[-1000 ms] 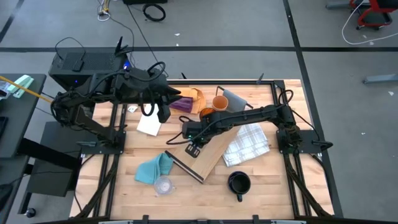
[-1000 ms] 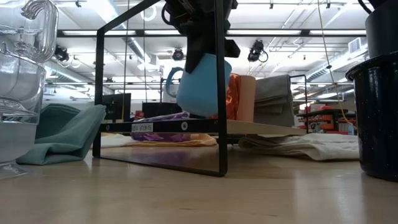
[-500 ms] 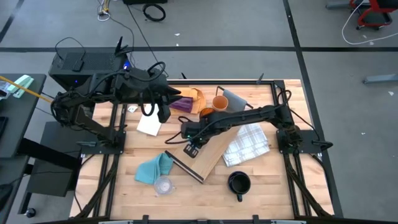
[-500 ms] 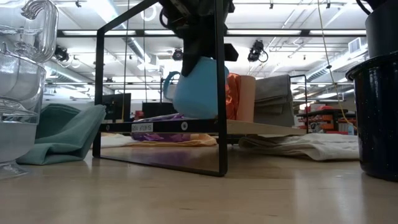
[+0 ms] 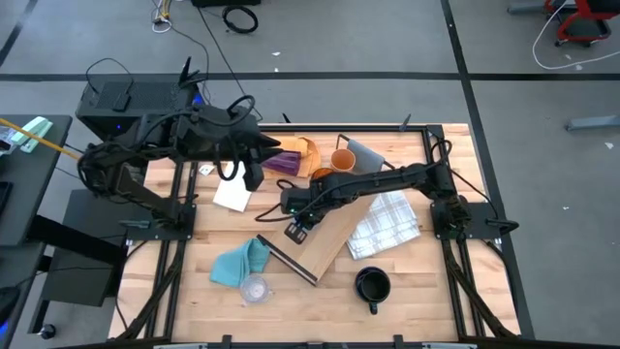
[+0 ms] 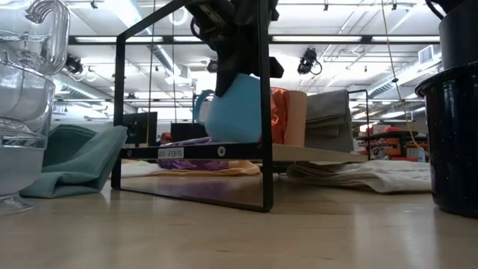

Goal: Stack small to large cups/mugs on shelf
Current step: Put the blue mug on the shelf

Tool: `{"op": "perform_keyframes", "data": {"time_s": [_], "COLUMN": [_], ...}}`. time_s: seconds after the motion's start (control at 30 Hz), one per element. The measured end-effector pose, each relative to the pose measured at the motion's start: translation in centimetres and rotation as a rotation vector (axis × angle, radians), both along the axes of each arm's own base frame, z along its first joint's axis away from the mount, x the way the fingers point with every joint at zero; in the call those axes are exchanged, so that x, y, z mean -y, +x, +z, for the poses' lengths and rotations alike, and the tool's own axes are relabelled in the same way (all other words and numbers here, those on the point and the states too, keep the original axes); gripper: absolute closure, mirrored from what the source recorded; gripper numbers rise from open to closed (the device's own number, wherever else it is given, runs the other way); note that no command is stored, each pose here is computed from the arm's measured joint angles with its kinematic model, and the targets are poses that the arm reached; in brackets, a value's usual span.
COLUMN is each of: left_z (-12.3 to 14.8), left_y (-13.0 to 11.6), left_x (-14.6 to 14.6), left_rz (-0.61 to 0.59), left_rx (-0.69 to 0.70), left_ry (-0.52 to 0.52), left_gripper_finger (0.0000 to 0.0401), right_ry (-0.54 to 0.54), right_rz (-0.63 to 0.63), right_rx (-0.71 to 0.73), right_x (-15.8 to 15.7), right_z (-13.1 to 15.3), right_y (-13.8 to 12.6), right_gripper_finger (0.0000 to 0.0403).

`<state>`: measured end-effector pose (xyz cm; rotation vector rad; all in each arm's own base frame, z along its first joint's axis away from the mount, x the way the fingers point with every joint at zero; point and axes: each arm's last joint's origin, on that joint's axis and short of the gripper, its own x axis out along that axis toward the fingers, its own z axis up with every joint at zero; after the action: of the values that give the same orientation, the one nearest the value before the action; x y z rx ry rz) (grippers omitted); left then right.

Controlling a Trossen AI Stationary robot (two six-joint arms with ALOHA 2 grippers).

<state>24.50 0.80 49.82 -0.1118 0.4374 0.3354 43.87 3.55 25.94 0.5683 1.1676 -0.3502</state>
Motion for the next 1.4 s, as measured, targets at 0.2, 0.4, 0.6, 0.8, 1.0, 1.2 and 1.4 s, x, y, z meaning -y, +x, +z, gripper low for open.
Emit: {"op": "perform_keyframes", "data": {"time_s": [0.2,0.4,0.6,0.8,1.0,1.2,1.4], "left_z": [0.07,0.16,0.16,0.16,0.16,0.16,0.16], "left_y": [-0.11,-0.26,-0.26,-0.26,-0.26,-0.26,-0.26], "left_x": [0.0,0.0,0.02,0.03,0.03,0.03,0.03], "left_rz": [0.0,0.0,0.0,-0.001,-0.001,-0.001,-0.001], "left_rx": [0.003,0.008,0.008,0.008,0.007,0.007,0.007], "left_ry": [0.0,0.0,0.0,0.0,0.0,0.0,0.0], "left_gripper_finger": [0.032,0.0314,0.0311,0.0318,0.0312,0.0311,0.0318], "right_ry": [0.001,0.0,0.0,0.0,0.002,-0.001,-0.003], "right_rz": [0.018,0.028,0.029,0.031,0.05,0.06,0.07], "right_rx": [0.0,0.001,0.0,0.001,0.008,0.008,0.008], "right_x": [-0.07,-0.08,-0.07,-0.16,-0.67,-0.67,-0.68], "right_z": [0.0,0.0,0.0,0.01,0.04,0.04,0.03], "right_y": [-0.01,0.0,-0.01,-0.01,0.01,0.01,0.0], "right_gripper_finger": [0.0371,0.0353,0.0354,0.0353,0.0353,0.0352,0.0352]}}
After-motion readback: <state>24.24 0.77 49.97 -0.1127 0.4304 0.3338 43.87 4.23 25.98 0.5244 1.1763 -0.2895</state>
